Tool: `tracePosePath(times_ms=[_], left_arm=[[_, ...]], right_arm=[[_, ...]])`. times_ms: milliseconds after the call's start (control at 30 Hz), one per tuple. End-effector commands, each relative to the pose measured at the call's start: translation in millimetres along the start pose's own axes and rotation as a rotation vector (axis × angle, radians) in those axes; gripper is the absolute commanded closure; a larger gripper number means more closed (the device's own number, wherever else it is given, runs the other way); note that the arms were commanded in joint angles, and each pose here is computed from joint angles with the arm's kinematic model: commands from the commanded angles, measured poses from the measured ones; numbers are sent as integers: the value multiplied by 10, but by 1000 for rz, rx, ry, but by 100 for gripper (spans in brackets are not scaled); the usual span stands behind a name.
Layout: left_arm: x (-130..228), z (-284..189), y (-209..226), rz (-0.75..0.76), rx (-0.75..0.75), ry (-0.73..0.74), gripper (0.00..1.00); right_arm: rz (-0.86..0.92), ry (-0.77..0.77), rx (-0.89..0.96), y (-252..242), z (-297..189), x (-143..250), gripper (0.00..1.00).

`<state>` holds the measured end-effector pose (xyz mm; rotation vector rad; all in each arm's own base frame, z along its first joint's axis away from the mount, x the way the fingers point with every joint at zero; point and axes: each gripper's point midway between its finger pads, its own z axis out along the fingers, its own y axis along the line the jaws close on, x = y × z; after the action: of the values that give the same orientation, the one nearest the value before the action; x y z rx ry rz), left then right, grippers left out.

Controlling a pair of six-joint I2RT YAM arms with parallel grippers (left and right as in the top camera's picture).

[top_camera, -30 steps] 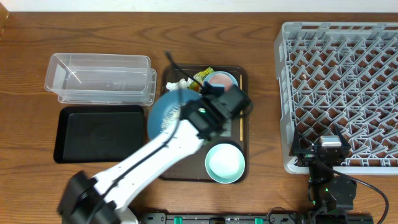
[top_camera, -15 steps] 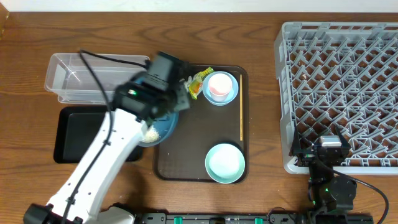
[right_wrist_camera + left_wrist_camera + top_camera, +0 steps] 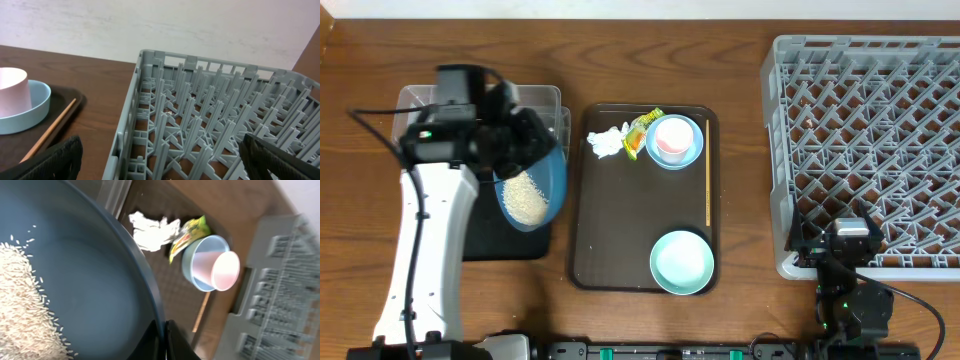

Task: Sort waste into correct bins and load items into the dishwasher rack
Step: 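Tilt the blue plate over the black tray to pour out rice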

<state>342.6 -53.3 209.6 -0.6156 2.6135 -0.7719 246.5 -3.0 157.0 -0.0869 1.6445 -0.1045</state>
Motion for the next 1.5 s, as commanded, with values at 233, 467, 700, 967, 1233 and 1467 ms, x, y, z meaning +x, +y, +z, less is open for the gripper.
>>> tracePosePath(times_ms=[233, 467, 700, 967, 1233, 1467], left_arm=[[-138, -491, -4, -80, 415, 27, 94], [-217, -645, 340, -198, 525, -18, 94], [-277, -838, 535, -266, 636, -78, 94], [-346, -1128, 504, -284, 804, -123, 94], [-371, -1216, 641, -376, 817, -143, 94], [-348, -1254, 801, -462, 858, -162, 94]], right_arm=[[11, 0, -2, 4, -2, 5, 1], [11, 0, -2, 4, -2, 5, 1], [11, 0, -2, 4, -2, 5, 1], [11, -1, -2, 4, -2, 4, 1], [11, 0, -2, 4, -2, 5, 1], [11, 0, -2, 4, -2, 5, 1]])
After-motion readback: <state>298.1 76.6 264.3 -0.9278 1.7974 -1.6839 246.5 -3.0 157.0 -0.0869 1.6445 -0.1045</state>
